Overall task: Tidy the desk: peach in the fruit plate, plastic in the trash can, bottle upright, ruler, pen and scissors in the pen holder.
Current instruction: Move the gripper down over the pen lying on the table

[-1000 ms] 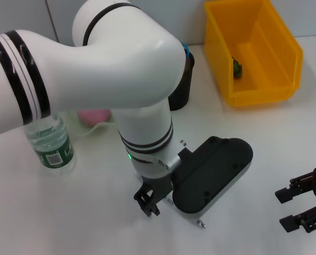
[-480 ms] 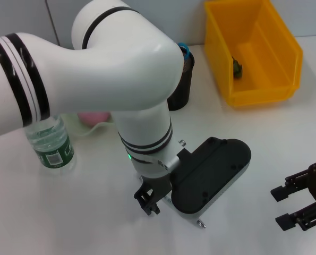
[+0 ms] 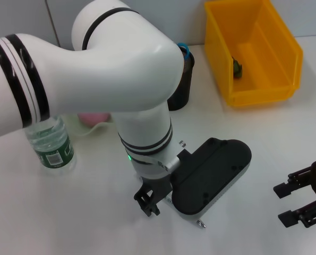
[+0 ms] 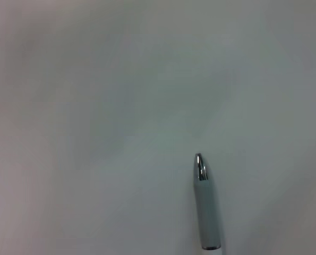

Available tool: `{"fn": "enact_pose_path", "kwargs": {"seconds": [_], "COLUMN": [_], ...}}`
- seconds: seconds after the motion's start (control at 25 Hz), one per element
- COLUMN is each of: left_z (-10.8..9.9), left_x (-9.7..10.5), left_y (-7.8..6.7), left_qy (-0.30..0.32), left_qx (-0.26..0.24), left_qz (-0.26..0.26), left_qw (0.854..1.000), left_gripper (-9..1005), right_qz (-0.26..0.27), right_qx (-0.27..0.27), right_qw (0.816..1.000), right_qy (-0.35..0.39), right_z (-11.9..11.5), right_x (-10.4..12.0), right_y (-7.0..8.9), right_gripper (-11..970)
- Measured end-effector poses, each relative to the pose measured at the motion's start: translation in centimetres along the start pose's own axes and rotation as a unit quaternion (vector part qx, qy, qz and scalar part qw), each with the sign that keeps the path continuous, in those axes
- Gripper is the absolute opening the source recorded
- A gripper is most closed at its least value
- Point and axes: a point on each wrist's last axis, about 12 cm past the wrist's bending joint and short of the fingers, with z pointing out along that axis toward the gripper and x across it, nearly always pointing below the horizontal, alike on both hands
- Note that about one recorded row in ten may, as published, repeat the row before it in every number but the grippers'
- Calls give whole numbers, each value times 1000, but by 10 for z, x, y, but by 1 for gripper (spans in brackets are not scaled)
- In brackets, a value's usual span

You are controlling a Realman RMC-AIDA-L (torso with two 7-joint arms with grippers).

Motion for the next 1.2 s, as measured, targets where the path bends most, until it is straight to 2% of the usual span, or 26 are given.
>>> {"fn": "enact_pose_path", "kwargs": {"seconds": [0.64,1.2], "left_z": [2,2], "left_x": [-1,1], "left_y": [-3,-4], "left_qy": [-8,-5], "left_qx": [6,9], "left_qz": [-20,-21], "left_qw": [1000,1000], "left_gripper": [620,601], "right_qz": [-74,-95], "right_qx": [36,47], "right_qw": [997,994], "right_qy": [-9,-4], "right_z": [-11,-15], "right_x": [-18,-29], "right_y": [2,2], "right_gripper": [751,749]}}
